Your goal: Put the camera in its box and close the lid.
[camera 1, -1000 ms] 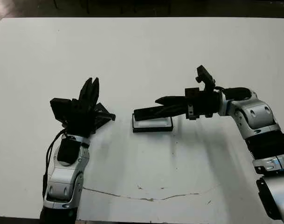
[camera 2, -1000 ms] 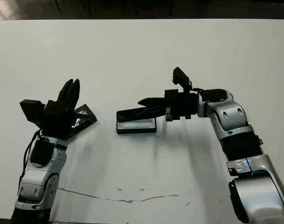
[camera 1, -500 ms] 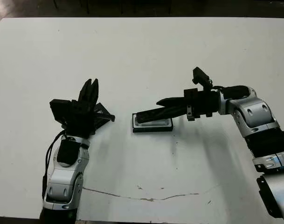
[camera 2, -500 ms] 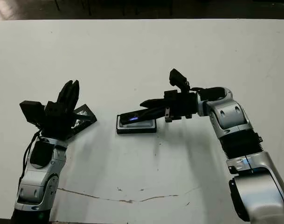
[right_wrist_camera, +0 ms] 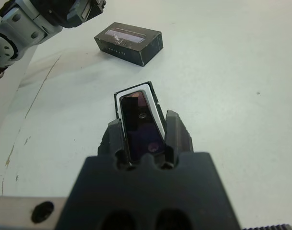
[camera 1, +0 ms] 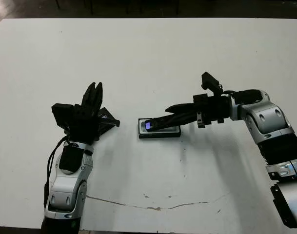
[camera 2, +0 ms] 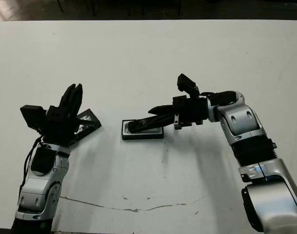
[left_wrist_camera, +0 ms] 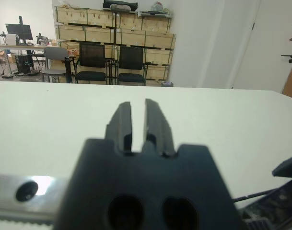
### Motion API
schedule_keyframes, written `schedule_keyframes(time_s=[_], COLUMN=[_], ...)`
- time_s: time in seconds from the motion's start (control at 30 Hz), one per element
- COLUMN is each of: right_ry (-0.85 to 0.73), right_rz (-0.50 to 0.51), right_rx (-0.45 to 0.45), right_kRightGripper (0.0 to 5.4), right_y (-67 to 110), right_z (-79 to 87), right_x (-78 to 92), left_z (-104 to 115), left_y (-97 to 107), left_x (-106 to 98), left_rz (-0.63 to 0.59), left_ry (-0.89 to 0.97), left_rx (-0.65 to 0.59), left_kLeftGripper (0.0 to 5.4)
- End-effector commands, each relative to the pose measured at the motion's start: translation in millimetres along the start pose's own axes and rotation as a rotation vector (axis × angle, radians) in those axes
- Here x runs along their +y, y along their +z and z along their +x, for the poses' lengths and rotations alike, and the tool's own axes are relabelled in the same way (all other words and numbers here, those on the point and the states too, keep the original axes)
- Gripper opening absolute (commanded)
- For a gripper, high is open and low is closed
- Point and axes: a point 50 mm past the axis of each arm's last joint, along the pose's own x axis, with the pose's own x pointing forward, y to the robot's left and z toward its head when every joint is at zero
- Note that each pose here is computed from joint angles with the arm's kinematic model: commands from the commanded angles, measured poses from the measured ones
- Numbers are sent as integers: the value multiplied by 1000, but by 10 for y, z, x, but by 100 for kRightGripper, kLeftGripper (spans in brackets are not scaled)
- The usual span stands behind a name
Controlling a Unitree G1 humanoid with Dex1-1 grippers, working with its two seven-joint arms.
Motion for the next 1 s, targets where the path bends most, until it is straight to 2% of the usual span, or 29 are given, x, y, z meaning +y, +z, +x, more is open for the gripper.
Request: schedule_keyframes(time_s=[0.03, 0.43, 1.0], right_ry=[3, 7, 77], right_rz=[41, 15, -26], right_rx=[54, 98, 39], right_kRightGripper=[12, 12, 12], right_y=[-138, -217, -37], right_z=[4, 117, 492], right_x=[28, 44, 216], left_z=[-35, -52, -77], left_y=[-54, -69, -75], left_x=[18, 25, 0], left_rz=[13, 20, 17], left_ry=[7, 6, 9], left_rx=[28, 39, 49], left_kLeftGripper=[0, 0, 0])
